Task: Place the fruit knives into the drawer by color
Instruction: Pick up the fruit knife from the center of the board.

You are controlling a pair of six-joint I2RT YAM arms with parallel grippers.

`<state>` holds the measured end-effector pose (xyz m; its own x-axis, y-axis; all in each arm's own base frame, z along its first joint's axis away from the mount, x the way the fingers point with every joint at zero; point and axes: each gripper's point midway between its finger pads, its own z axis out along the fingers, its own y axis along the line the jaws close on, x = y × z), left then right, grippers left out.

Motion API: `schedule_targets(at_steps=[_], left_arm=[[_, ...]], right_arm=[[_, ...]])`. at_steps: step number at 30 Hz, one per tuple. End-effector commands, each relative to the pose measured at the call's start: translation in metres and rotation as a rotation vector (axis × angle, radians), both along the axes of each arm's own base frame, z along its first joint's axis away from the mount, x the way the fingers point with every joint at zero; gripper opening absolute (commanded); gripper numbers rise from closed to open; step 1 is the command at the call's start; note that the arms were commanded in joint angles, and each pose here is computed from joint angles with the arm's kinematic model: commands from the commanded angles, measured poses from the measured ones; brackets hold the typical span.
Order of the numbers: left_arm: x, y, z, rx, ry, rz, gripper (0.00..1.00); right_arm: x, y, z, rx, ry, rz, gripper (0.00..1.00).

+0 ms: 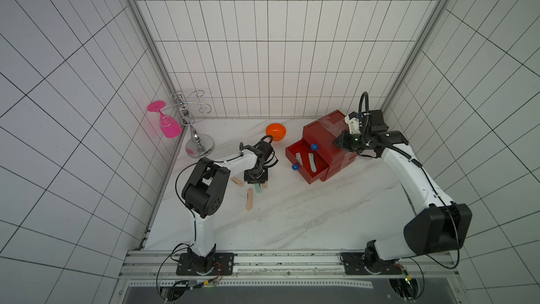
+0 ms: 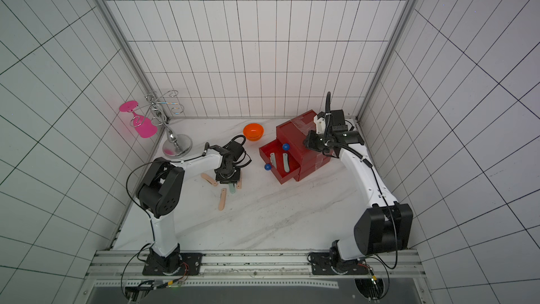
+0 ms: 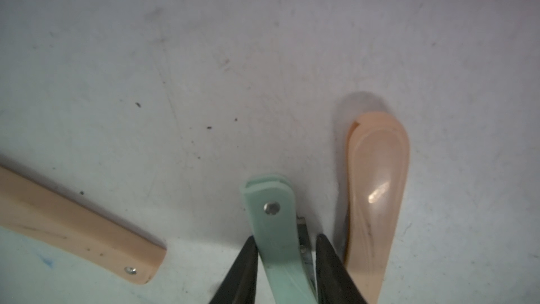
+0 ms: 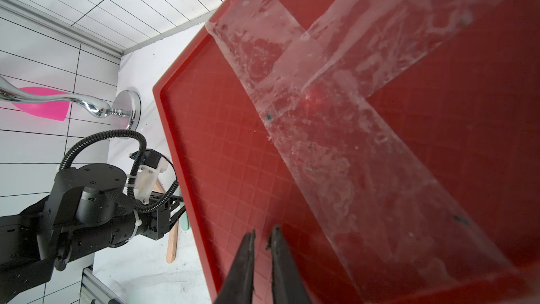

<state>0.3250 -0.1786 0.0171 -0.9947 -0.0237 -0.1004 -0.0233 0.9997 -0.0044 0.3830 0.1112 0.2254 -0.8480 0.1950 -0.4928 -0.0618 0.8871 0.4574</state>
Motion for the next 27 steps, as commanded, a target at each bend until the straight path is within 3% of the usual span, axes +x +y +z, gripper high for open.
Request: schedule_targets(at_steps=[1,15,27], left_arm=[[-0.028,0.007,-0.023,0.045,0.092,0.001,0.36],[-0.027,0.012,-0.019,0.059,0.072,0.014,0.25],[-0.003,-0.008,0.037,-0.046,-0.043,0.021,0.25]], right_arm=[[-0.071,-0.016,-0.101,-0.126,0.457,-0.007,0.16],[-0.071,-0.015,-0.101,-0.121,0.457,-0.007,0.16],[-0.072,-0.016,-0.099,-0.125,0.451,-0.011,0.15]])
